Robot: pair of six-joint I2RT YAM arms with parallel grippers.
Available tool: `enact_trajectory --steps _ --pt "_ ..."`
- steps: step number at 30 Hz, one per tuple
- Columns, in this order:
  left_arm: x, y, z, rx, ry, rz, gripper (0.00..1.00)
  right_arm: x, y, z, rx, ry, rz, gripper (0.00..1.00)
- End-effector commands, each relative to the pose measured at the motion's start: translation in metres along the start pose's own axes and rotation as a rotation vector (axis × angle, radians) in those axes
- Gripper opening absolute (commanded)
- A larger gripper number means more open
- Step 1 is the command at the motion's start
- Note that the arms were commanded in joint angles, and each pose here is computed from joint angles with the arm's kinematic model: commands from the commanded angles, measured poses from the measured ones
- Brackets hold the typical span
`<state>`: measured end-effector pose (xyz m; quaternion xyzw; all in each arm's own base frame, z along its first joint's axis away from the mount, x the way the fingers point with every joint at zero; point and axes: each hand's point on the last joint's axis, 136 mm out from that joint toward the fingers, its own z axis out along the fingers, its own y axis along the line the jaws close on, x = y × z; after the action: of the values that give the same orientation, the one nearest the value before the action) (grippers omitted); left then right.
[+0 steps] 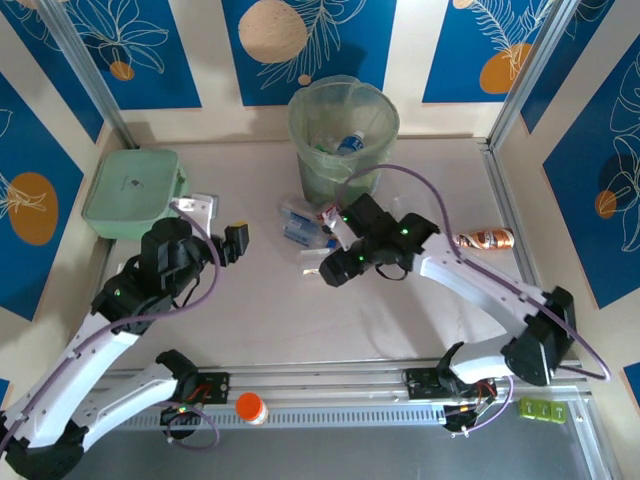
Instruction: Put the plastic bottles in the bin
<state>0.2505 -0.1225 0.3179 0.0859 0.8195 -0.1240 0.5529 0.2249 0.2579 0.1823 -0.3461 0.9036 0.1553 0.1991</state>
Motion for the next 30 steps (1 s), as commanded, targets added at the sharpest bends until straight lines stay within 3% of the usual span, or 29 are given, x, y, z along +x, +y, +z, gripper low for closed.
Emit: enact_trajectory --steps 1,8,13,16,30 --pt "-0.014 0.013 -0.009 -0.06 -0.093 0.008 0.79 -0.015 -0.002 0.018 0.03 0.016 -0.16 0.82" --pt "-0.02 0.024 -0.021 -0.102 -0.158 0.012 0.79 -0.025 -0.017 0.07 0.118 0.146 -0.358 0.88" --pt "-0.021 0.026 -0.021 -0.114 -0.167 0.027 0.79 -0.038 -0.03 0.101 0.125 0.18 -0.356 0.92" --pt "-0.021 0.026 -0.021 -0.116 -0.17 0.031 0.79 -0.042 -0.033 0.116 0.11 0.207 -0.326 1.0" --pt "-0.021 0.025 -0.02 -0.108 -0.178 0.036 0.79 -0.022 -0.017 0.13 -0.075 0.258 -0.156 1.0"
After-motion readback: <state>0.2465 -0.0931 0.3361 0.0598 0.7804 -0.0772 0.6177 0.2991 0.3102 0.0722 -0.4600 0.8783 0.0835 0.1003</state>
